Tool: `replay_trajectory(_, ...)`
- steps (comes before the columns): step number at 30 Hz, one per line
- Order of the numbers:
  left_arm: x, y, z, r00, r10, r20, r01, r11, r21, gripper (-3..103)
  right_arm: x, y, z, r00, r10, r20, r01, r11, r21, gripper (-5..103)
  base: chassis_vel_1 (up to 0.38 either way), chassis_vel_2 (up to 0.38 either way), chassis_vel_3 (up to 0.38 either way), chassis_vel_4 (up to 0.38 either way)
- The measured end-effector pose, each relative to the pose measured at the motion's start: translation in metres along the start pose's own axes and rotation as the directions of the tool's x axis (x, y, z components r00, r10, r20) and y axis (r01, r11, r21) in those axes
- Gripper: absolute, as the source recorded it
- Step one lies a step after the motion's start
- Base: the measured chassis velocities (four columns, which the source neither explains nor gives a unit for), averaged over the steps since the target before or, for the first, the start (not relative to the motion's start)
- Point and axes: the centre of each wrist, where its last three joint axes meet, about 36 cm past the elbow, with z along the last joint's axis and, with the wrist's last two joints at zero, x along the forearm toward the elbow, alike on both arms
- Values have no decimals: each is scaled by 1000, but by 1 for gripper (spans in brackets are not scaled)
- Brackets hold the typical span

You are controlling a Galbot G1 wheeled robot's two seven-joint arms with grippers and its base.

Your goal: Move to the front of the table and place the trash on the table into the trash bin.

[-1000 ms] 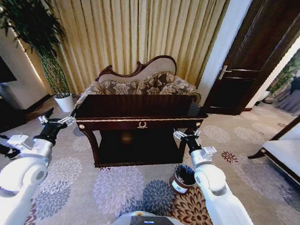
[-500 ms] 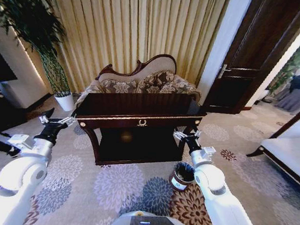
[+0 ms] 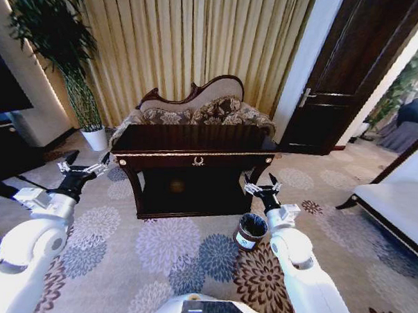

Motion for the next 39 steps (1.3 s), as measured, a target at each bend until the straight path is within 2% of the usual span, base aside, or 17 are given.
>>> replay_trajectory(39, 3, -3, 8, 1000, 5, -5, -5, 1000, 15, 100, -5, -6, -2, 1000, 12, 12, -12, 1000, -16, 100, 138, -163, -136, 171)
